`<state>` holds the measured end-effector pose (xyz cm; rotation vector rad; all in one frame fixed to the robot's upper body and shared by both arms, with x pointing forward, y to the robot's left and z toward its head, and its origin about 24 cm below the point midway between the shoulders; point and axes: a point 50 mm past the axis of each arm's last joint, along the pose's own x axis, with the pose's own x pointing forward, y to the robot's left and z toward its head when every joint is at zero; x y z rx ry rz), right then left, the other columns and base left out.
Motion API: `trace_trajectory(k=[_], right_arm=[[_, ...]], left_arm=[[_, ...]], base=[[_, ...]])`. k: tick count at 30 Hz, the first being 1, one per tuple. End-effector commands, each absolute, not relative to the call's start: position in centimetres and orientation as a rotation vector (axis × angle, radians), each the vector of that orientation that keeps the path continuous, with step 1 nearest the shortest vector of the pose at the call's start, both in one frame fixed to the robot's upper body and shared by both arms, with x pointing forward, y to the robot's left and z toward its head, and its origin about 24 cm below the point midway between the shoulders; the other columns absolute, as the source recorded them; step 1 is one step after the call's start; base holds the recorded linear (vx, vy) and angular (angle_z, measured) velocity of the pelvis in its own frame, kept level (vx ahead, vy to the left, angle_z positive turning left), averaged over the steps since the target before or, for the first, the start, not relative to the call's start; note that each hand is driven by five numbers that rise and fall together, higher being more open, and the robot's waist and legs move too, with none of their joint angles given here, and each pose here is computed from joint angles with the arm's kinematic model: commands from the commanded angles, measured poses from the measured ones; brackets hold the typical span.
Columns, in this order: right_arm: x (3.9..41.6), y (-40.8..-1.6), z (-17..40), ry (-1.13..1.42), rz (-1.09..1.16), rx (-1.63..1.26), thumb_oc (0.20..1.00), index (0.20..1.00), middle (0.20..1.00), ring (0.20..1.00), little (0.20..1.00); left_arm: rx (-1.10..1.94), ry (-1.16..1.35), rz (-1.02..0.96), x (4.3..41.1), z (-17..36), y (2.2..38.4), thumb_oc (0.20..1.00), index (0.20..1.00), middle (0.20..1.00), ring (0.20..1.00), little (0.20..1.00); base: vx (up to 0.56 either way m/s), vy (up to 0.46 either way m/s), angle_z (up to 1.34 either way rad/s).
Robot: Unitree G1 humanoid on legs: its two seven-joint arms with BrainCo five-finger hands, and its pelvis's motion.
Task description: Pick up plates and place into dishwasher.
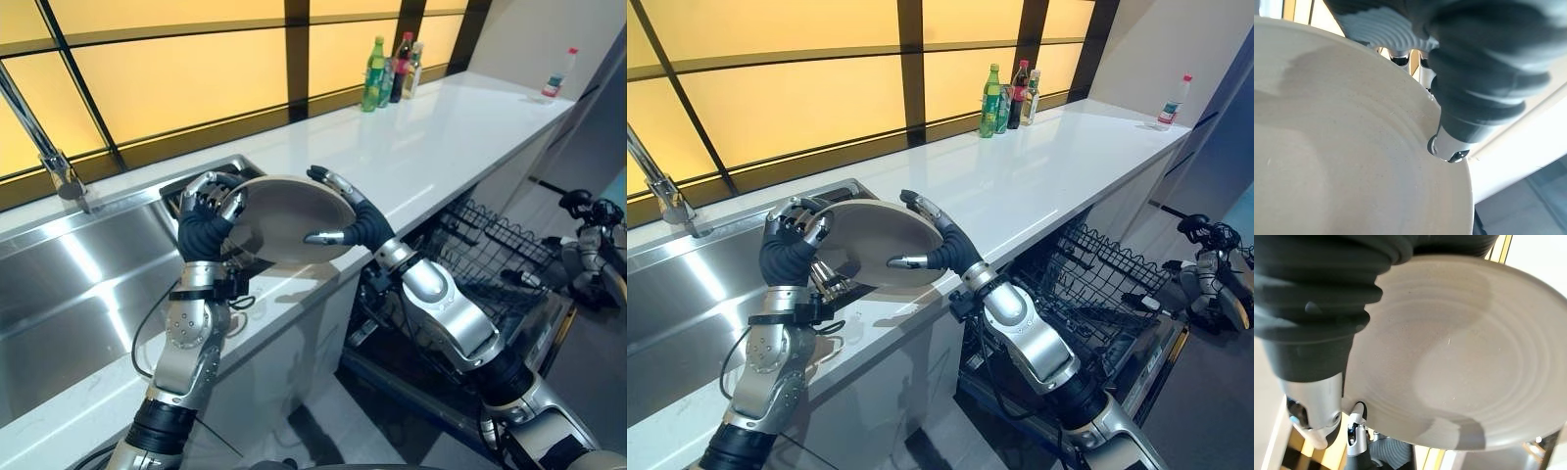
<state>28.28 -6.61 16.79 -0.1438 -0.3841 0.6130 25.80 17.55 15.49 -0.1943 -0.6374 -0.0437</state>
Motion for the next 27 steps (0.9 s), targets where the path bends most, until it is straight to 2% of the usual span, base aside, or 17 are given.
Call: trace_trajectory(k=[1,8,9,10,11,14,27], right_arm=[[27.7,-5.0,17.0,-0.391,0.712,-0.045,1.000,1.000,1.000,1.000,1.000],[28.0,-3.8,16.1,-0.301,0.750,0.070,1.000,1.000,1.000,1.000,1.000],[28.1,-3.7,15.8,-0.281,0.756,0.060,0.746,0.746,0.746,0.746,0.746],[28.1,-3.7,15.4,-0.258,0.757,0.050,0.448,0.448,0.448,0.448,0.448],[28.2,-3.9,14.5,-0.203,0.756,0.022,0.200,0.200,0.200,0.200,0.200],[27.9,-4.2,12.8,-0.108,0.824,-0.047,0.200,0.200,0.200,0.200,0.200],[28.1,-4.2,12.2,-0.018,0.899,-0.083,0.200,0.200,0.200,0.200,0.200]], left_arm=[[-0.306,-0.842,-0.200,24.8,18.9,15.1,0.200,0.200,0.200,0.200,0.200],[-0.311,-0.822,-0.216,25.2,18.7,14.5,0.200,0.200,0.200,0.200,0.200],[-0.311,-0.823,-0.217,25.2,18.7,14.5,0.200,0.200,0.200,0.200,0.200],[-0.311,-0.824,-0.218,25.2,18.7,14.5,0.200,0.200,0.200,0.200,0.200],[-0.307,-0.827,-0.215,25.1,18.7,14.7,0.200,0.200,0.200,0.200,0.200],[-0.300,-0.829,-0.211,25.1,18.9,14.8,0.200,0.200,0.200,0.200,0.200],[-0.288,-0.831,-0.188,25.3,19.0,15.0,0.200,0.200,0.200,0.200,0.200]], base=[[0.00,0.000,0.00],[0.00,0.000,0.00],[0.00,0.000,0.00],[0.00,0.000,0.00],[0.00,0.000,0.00],[0.00,0.000,0.00],[0.00,-0.002,0.01]])
